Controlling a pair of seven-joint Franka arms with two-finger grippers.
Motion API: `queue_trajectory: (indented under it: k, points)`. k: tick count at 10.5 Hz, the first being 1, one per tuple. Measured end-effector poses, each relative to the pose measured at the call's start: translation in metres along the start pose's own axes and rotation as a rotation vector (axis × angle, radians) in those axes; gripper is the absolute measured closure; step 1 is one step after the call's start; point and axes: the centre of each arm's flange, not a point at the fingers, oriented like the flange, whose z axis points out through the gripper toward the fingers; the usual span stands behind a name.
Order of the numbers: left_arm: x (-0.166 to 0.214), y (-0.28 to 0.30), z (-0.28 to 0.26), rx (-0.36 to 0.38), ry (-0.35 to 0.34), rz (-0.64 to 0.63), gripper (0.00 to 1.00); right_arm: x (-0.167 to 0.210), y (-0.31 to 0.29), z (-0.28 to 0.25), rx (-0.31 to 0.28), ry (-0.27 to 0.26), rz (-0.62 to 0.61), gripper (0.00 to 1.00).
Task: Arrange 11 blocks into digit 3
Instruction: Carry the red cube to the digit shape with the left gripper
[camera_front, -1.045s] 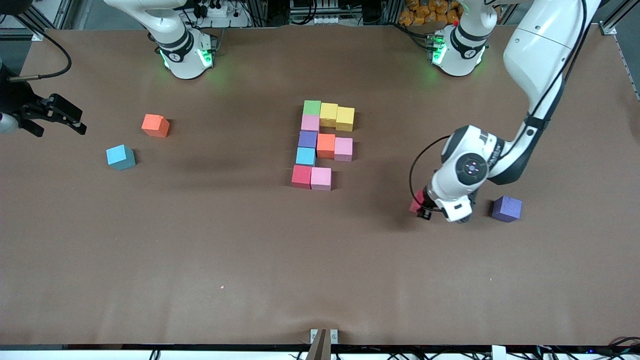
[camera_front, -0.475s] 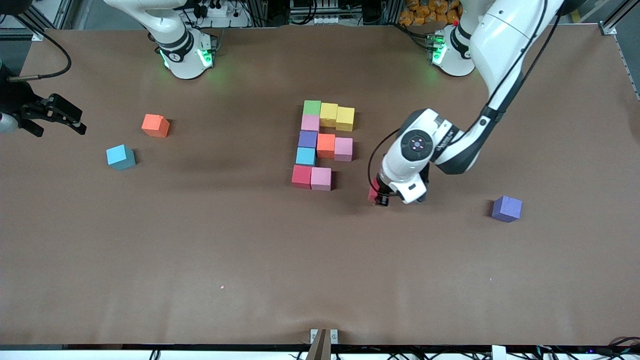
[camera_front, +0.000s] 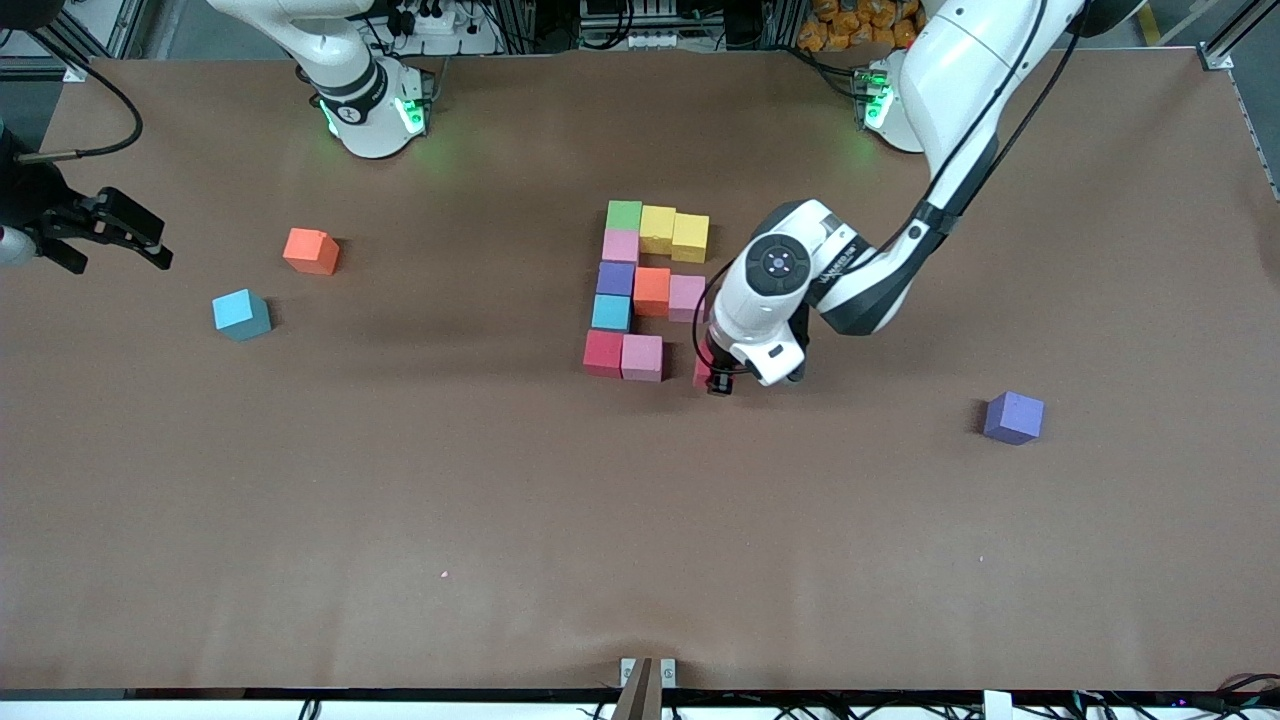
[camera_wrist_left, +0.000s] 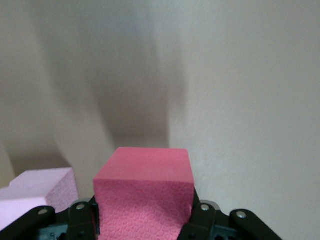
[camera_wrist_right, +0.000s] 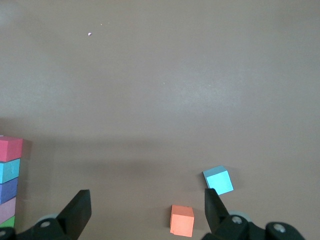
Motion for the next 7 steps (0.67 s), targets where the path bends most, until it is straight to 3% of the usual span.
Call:
queue_trajectory:
  k: [7]
  points:
    - [-0.031, -0.021, 0.008, 0.019, 0.01, -0.047, 0.41, 0.0, 0.0, 0.0, 0.0, 0.0, 0.0, 0.0]
